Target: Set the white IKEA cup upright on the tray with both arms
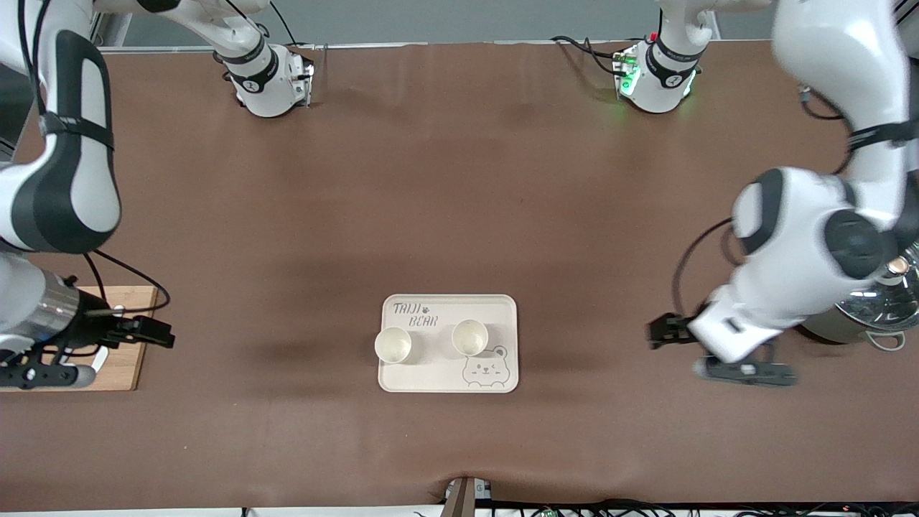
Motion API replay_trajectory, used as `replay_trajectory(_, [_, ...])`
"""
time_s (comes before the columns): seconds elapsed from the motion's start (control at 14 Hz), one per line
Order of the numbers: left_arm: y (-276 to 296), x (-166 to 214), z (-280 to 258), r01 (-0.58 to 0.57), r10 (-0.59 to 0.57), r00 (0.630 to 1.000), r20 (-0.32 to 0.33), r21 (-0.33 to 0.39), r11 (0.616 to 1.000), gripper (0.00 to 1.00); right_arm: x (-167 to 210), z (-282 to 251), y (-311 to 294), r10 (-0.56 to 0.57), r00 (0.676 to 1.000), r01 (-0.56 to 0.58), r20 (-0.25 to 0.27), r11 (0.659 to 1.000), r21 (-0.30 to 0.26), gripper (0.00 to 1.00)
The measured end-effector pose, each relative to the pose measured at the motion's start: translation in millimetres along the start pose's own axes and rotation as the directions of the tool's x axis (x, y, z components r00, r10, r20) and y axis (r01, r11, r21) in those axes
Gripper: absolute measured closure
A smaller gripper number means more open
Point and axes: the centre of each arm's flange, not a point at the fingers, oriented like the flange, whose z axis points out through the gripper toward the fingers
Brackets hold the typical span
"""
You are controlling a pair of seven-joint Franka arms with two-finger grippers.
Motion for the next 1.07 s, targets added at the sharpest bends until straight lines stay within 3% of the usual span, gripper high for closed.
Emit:
replay_trajectory(0.14, [-45, -12, -34, -0.006, 0.006, 1.0, 0.02, 0.015, 1.0, 0.0, -19, -20, 2, 0.005, 1.0, -0.005, 0.0, 1.0, 0.007, 0.0])
replay_trajectory(0.64, [-73, -30, -85, 0.034, -0.035, 0.999, 0.01, 0.04, 0.999, 0.0, -82, -76, 2, 0.034, 0.999, -0.034, -0.008, 0.999, 0.021, 0.0])
replay_trajectory(1.07, [-71, -55, -133, 0.04, -0.042, 0.998, 0.045, 0.053, 0.998, 0.0, -113, -98, 4, 0.023, 0.999, -0.022, 0.048, 1.0, -0.022, 0.0])
